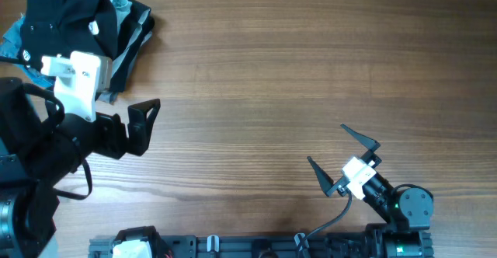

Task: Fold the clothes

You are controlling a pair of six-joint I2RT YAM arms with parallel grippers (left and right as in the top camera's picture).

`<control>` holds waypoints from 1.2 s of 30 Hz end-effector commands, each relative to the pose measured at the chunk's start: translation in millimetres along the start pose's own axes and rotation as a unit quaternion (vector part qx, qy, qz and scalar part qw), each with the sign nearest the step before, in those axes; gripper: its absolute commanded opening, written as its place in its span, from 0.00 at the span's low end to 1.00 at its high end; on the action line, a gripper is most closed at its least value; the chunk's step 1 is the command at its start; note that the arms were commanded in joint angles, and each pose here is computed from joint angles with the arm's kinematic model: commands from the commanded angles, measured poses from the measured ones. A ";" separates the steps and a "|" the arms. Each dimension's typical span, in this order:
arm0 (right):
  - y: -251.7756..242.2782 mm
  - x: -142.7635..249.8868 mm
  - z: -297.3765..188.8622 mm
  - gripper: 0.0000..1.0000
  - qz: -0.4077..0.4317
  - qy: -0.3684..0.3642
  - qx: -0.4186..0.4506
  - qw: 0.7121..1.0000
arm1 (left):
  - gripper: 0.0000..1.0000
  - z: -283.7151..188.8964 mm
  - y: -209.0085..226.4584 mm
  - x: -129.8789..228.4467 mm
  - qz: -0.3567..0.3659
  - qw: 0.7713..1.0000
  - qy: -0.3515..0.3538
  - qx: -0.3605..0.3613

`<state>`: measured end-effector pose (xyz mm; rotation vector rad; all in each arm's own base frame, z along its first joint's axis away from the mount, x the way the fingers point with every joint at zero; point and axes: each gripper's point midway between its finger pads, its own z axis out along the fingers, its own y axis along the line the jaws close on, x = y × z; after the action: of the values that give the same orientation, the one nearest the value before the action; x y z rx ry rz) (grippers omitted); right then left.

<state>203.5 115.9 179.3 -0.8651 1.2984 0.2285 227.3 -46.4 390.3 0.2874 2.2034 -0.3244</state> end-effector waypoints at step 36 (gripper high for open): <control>-0.9 -2.9 -0.3 1.00 -0.028 -0.005 0.004 1.000 | 1.00 -0.6 13.7 -10.3 0.040 0.970 -0.232 -0.068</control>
<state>204.2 115.0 179.4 -0.8840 1.2840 0.1943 239.2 -40.0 428.4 0.2562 1.7473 -0.1842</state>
